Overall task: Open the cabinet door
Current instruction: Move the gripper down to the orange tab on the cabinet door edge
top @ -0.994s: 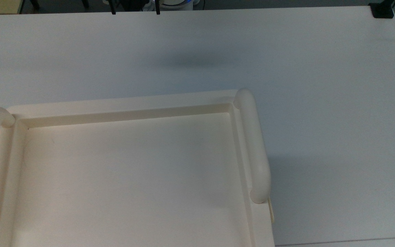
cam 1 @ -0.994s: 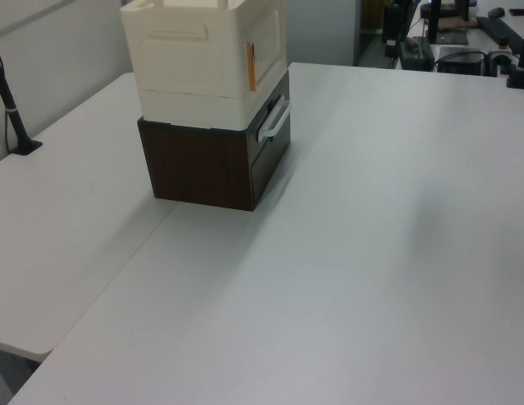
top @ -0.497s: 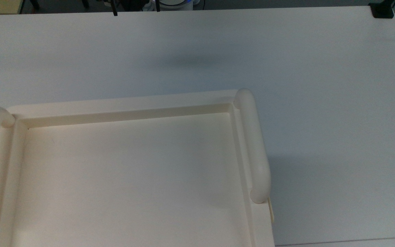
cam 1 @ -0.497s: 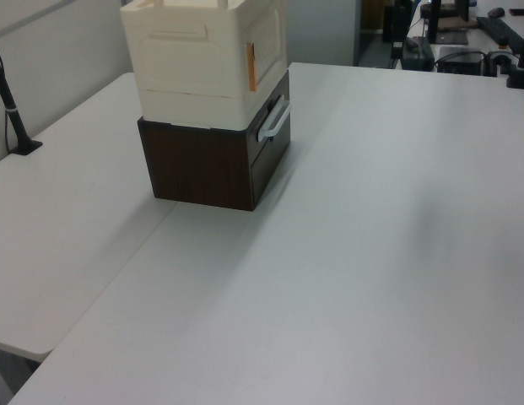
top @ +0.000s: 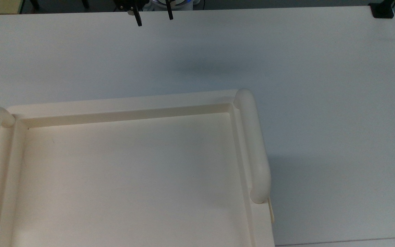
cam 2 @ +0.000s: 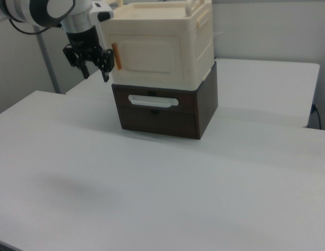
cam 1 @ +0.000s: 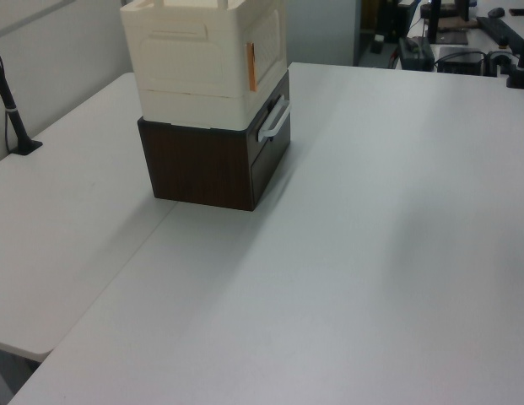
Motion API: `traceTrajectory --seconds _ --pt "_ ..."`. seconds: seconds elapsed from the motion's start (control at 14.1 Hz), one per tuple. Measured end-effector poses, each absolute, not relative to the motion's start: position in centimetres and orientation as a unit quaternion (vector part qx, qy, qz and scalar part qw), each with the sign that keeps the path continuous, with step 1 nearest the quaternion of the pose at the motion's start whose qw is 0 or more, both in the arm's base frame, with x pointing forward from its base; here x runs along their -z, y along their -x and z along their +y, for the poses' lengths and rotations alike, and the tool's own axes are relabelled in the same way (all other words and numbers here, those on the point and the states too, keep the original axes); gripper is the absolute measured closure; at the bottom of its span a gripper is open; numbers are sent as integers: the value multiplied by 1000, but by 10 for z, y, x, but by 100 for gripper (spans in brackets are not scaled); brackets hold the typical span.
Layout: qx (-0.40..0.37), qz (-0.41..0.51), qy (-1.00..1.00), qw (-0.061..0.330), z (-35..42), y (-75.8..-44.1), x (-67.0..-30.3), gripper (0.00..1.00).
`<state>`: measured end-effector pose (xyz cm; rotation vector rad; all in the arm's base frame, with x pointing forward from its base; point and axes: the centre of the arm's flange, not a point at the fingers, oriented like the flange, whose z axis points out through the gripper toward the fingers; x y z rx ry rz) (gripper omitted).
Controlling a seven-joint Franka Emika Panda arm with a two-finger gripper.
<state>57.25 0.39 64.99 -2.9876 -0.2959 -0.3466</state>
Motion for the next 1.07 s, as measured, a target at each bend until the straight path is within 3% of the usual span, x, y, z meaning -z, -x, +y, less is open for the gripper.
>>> traceTrajectory --seconds 0.43,0.57,0.71,1.07 --pt "197 -70 976 65 34 -612 -653 34" --pt "217 -50 973 68 41 -630 -650 36" --pt "240 -32 967 73 50 -648 -648 46" --pt "295 -14 952 78 57 -679 -648 46"
